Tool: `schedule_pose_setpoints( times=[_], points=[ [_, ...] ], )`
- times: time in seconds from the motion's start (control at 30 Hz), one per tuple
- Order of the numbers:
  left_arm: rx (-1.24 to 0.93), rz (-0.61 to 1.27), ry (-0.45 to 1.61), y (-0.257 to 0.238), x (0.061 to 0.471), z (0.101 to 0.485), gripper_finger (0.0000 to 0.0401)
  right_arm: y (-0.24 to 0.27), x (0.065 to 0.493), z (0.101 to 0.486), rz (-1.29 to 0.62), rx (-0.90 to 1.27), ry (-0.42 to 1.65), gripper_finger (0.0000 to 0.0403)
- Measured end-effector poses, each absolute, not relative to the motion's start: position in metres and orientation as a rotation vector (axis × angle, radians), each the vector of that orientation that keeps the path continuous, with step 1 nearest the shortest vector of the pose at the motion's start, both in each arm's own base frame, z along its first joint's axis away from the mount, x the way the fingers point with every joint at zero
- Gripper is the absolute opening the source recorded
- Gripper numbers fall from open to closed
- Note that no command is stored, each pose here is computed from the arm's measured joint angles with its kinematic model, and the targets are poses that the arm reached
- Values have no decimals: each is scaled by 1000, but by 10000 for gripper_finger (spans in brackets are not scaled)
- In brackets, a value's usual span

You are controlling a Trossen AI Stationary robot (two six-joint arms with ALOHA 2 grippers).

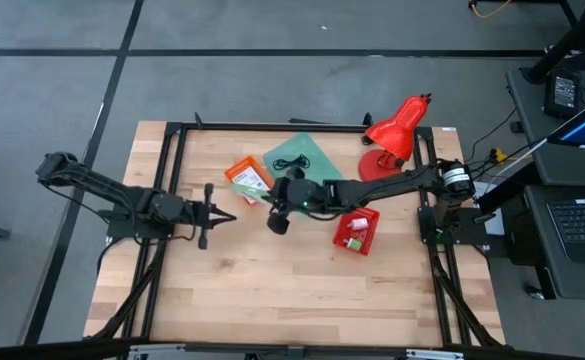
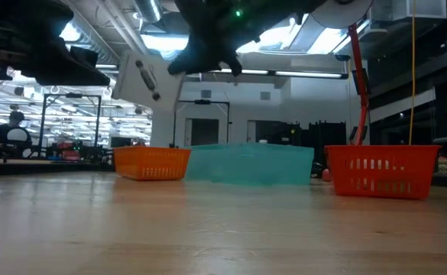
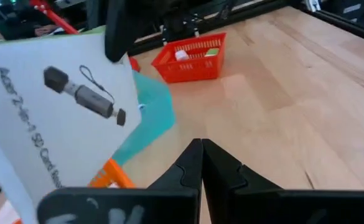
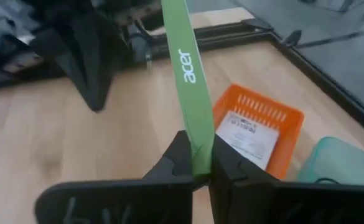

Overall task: Pick and place items into bin
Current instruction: Put the white card reader box into the orange bin

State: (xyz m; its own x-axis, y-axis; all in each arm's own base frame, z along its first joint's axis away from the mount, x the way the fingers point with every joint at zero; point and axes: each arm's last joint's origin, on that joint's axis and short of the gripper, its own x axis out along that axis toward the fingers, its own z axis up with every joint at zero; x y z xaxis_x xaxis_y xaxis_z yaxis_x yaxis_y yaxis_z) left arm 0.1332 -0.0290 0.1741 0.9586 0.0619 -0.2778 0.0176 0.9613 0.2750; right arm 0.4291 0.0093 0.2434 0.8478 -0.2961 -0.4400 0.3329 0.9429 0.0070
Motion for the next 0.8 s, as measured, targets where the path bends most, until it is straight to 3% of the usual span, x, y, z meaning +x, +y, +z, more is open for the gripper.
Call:
schedule_pose_setpoints(
  times=[0.27,0.57,0.8],
  points=[
    [262,-131,326,-32,128,171,2,-5,430,245,-423,297,385,6],
    [222,-130,331,-32,128,170,2,-12,429,245,-530,379,345,5],
    [207,-127,331,-32,128,170,2,-14,437,223,-562,457,358,4]
  ],
)
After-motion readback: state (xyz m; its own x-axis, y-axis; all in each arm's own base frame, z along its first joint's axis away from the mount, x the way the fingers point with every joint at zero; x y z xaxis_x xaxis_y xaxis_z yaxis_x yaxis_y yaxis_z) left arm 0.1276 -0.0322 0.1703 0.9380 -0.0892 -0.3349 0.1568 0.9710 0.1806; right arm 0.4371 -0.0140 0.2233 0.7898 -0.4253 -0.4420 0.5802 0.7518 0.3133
